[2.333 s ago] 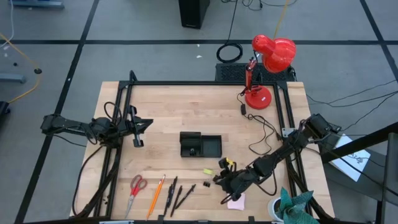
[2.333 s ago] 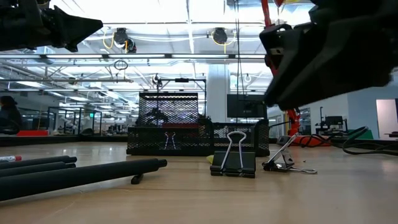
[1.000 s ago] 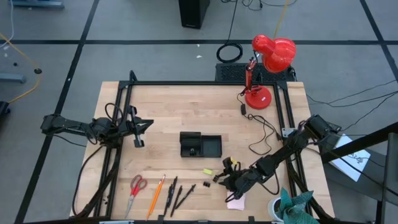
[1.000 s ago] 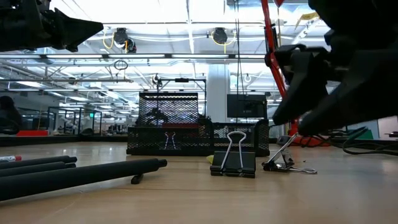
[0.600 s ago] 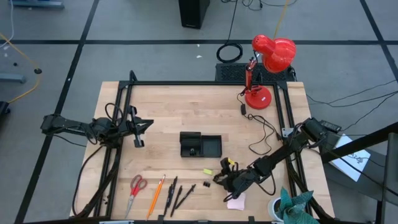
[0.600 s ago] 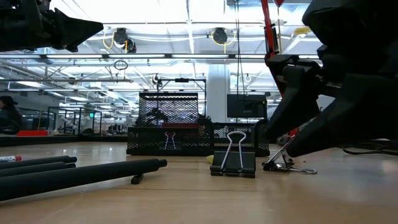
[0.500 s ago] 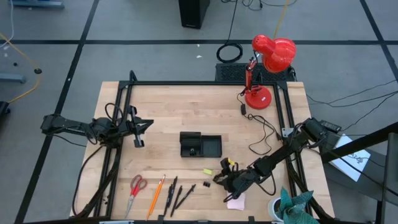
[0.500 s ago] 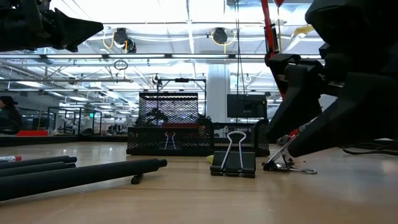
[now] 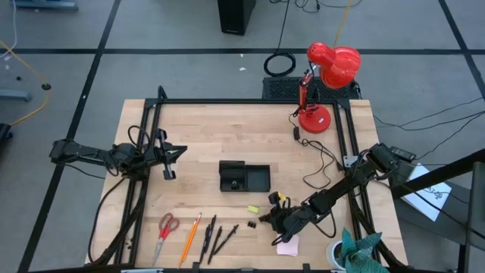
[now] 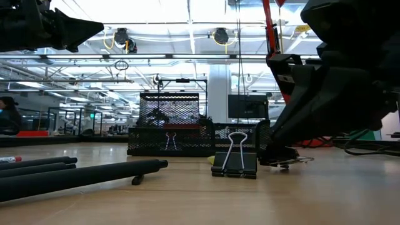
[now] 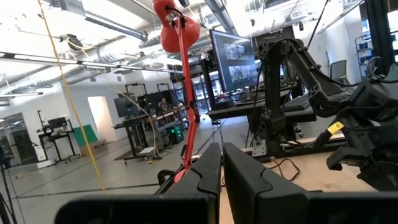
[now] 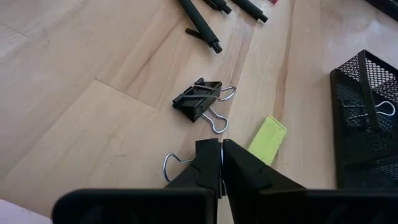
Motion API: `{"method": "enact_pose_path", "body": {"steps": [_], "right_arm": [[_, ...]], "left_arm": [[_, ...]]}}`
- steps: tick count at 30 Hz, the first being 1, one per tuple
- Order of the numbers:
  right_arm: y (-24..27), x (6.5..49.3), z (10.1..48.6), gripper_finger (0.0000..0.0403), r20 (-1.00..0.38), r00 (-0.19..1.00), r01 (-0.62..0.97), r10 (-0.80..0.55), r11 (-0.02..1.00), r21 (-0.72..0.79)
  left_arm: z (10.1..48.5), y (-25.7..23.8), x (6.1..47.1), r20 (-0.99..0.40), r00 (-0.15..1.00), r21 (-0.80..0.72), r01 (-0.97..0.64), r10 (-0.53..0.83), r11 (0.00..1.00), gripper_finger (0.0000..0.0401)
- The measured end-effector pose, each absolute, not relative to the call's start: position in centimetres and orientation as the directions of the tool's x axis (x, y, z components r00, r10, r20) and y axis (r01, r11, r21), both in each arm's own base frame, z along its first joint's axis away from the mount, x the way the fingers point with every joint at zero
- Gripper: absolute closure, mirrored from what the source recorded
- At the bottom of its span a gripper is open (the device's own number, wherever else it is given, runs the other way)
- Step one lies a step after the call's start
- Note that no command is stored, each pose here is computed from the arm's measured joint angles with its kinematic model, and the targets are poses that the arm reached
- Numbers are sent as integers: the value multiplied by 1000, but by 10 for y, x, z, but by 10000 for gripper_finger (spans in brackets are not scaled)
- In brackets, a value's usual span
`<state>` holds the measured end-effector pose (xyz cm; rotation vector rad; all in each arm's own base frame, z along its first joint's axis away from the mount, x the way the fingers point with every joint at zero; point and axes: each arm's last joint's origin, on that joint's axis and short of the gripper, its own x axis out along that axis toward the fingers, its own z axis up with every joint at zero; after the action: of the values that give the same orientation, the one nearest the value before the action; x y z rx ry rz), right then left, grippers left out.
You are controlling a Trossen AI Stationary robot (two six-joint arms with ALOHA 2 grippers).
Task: Pick and place office supplies into organizer
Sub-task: Put the black binder clip into the mesh desk organizer
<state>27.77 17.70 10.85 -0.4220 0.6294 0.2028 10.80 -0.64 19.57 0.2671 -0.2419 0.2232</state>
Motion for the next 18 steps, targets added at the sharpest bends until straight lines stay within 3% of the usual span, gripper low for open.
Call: {"method": "enact_pose_path", "body": {"steps": [11,18], "right_arm": [[174,298,160,400,-613,790,-314,-2,857,-408],[150,325,205,401,-473,874,-169,-110,844,-508]], "left_arm": [[196,-6,108,264,947,233,-248,185,940,375],[196,-6,108,263,947,233,-248,185,940,375]]}}
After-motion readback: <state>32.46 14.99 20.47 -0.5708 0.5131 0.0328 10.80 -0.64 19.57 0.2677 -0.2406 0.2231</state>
